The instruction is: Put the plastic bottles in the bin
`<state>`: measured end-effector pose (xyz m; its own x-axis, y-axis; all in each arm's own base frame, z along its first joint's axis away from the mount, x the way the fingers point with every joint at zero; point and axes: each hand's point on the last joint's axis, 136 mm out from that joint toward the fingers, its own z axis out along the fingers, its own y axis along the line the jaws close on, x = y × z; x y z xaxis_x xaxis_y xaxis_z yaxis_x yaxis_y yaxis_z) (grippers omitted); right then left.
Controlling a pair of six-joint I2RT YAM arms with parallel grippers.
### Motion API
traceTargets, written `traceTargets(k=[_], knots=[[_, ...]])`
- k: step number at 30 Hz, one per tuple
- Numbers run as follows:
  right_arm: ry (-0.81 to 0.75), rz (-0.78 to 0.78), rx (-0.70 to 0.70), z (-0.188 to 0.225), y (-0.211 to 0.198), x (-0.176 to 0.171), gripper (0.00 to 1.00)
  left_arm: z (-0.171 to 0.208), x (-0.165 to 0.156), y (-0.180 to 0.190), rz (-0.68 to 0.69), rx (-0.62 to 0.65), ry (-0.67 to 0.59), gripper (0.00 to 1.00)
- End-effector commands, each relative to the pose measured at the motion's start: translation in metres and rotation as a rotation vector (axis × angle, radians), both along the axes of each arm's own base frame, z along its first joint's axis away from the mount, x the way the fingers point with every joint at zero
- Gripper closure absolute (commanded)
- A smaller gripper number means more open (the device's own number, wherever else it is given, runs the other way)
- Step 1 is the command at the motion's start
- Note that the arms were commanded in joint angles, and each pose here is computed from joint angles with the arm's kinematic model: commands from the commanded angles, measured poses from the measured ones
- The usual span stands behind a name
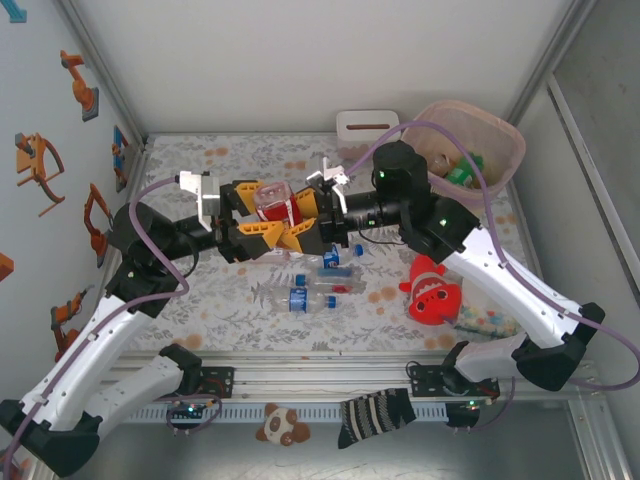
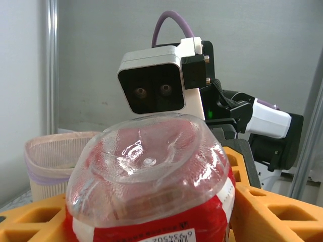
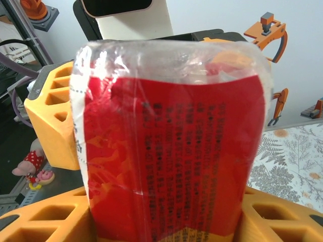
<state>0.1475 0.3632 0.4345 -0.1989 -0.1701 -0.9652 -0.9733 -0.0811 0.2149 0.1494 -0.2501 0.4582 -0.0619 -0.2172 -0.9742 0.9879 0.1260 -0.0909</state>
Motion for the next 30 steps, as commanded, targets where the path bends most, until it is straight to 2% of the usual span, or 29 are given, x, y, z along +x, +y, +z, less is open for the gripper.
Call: traceTargets(k=[1,6,14,25,30], knots=[[-0.052,-0.039,0.039,0.019,-0.004,0.002,0.48,0.018,-0.013,0.007,0.000,-0.033,-0.075,0.31],[-0.076,-0.103,0.027,0.018,-0.009,0.011,0.49,0.017,-0.014,0.009,0.009,-0.030,-0.078,0.28],[-0.091,-0.325,-0.004,0.024,-0.046,0.052,0.49,0.012,-0.013,0.011,0.034,-0.021,-0.072,0.27],[-0.037,-0.883,-0.097,0.028,-0.168,0.143,0.49,0.005,-0.006,0.012,0.071,-0.005,-0.046,0.26],[-0.032,-1.086,-0.221,0.017,-0.220,0.174,0.50,0.003,-0.004,0.013,0.082,-0.005,-0.040,0.26]])
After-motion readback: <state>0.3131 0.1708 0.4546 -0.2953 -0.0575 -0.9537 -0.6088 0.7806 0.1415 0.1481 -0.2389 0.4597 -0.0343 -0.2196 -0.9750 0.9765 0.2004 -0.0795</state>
